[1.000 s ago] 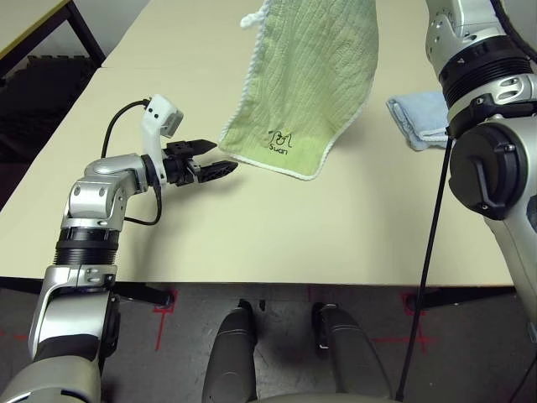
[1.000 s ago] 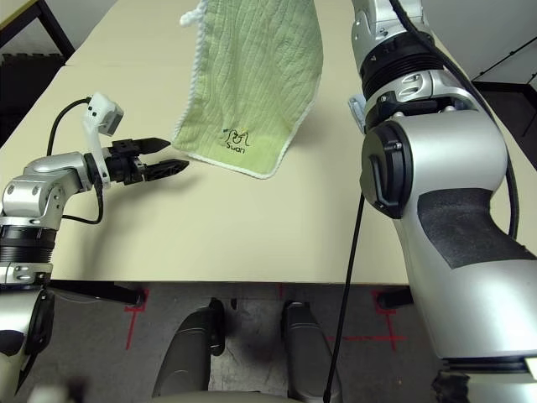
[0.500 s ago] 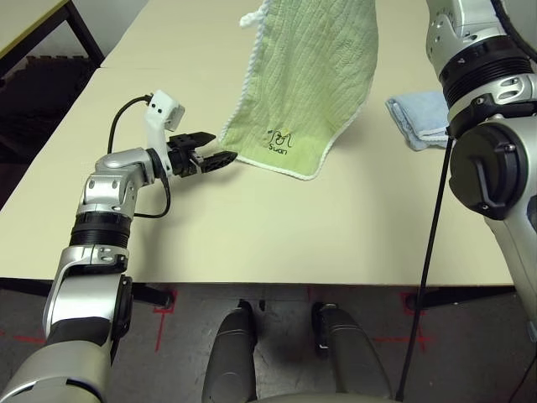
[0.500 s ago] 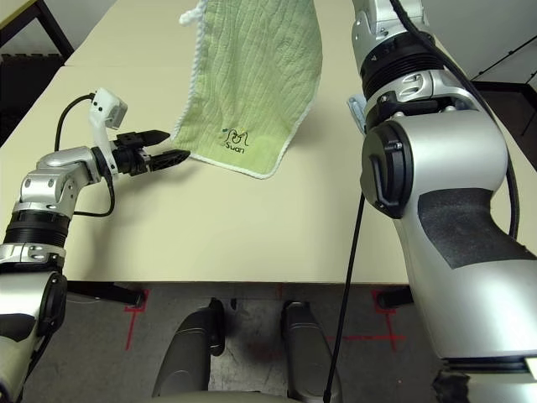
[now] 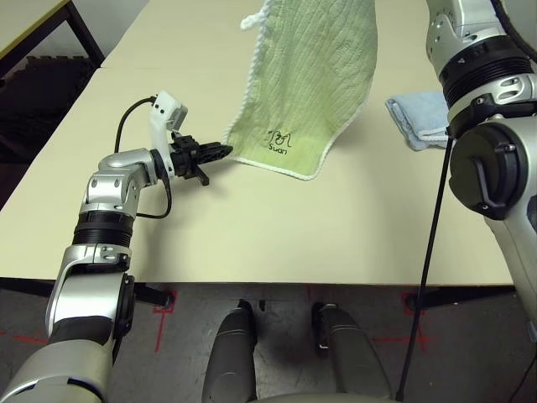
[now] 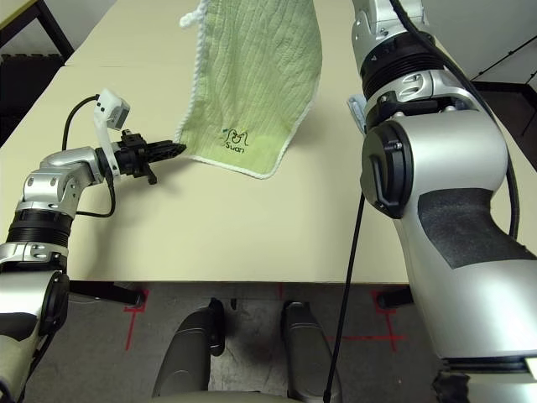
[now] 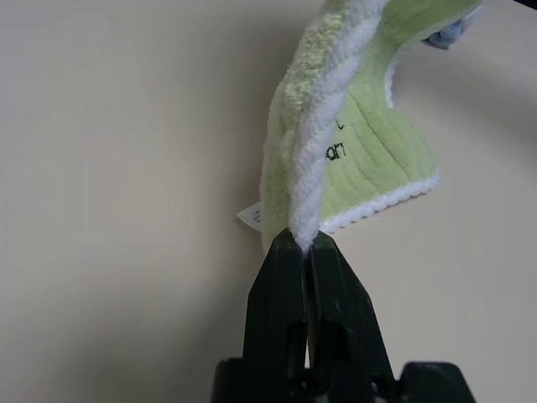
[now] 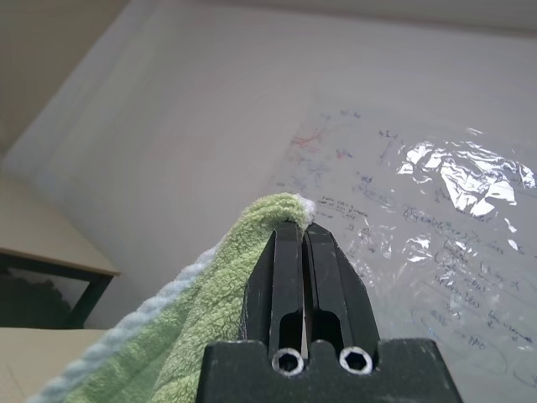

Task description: Fold the towel and set it aside.

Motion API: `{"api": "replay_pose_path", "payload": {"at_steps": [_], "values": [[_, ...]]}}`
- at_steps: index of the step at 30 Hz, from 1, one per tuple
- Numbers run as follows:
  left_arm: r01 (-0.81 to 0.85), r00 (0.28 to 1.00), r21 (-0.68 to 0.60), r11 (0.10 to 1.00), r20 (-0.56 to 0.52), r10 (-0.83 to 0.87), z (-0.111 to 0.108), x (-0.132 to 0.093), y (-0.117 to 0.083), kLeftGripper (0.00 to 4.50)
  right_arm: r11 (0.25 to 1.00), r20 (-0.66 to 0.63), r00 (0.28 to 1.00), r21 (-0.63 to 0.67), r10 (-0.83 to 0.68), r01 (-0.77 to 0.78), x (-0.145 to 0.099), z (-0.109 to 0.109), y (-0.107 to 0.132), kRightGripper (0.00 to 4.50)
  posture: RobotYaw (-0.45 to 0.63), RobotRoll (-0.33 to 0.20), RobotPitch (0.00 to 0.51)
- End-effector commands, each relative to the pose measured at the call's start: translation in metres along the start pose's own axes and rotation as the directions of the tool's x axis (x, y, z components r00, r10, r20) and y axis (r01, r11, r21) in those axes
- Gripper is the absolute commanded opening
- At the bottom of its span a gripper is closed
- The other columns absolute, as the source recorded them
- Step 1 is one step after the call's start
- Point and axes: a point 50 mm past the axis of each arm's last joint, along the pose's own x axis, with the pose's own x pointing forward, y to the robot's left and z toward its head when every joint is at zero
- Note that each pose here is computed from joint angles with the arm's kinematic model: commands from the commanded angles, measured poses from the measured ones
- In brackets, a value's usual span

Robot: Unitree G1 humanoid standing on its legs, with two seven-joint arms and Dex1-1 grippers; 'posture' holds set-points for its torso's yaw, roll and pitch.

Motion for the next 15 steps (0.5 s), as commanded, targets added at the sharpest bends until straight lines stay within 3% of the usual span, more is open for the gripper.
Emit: {"api": "replay_pose_path", "payload": {"at_steps": [1, 5, 8, 12, 15], "values": [[-0.063, 0.995, 0.03, 0.998, -0.08, 0.065, -0.002, -0.019, 0.008, 0.02, 0.999, -0.085, 0.996, 0.009, -0.04, 0.041, -0.019, -0.013, -0.017, 0.0, 0.02, 0.0, 0.156], [-0.23, 0.972, 0.089, 0.969, -0.02, 0.232, 0.022, -0.044, 0.021, 0.02, 0.991, -0.24, 0.969, 0.1, -0.063, 0.089, -0.06, -0.047, -0.027, 0.0, 0.02, 0.0, 0.165], [-0.344, 0.939, 0.115, 0.932, 0.063, 0.339, 0.046, -0.061, 0.027, 0.02, 0.961, -0.324, 0.946, 0.256, -0.019, 0.108, -0.096, -0.071, -0.029, 0.0, 0.02, 0.0, 0.167], [-0.407, 0.913, 0.151, 0.901, 0.082, 0.399, 0.062, -0.073, 0.03, 0.02, 0.864, -0.434, 0.898, 0.477, 0.072, 0.162, -0.139, -0.095, -0.025, 0.0, 0.02, 0.0, 0.173], [-0.408, 0.912, 0.083, 0.909, 0.078, 0.402, 0.068, -0.075, 0.031, 0.02, 0.763, -0.483, 0.851, 0.623, 0.204, 0.17, -0.166, -0.102, -0.021, 0.0, 0.02, 0.0, 0.177]]}}
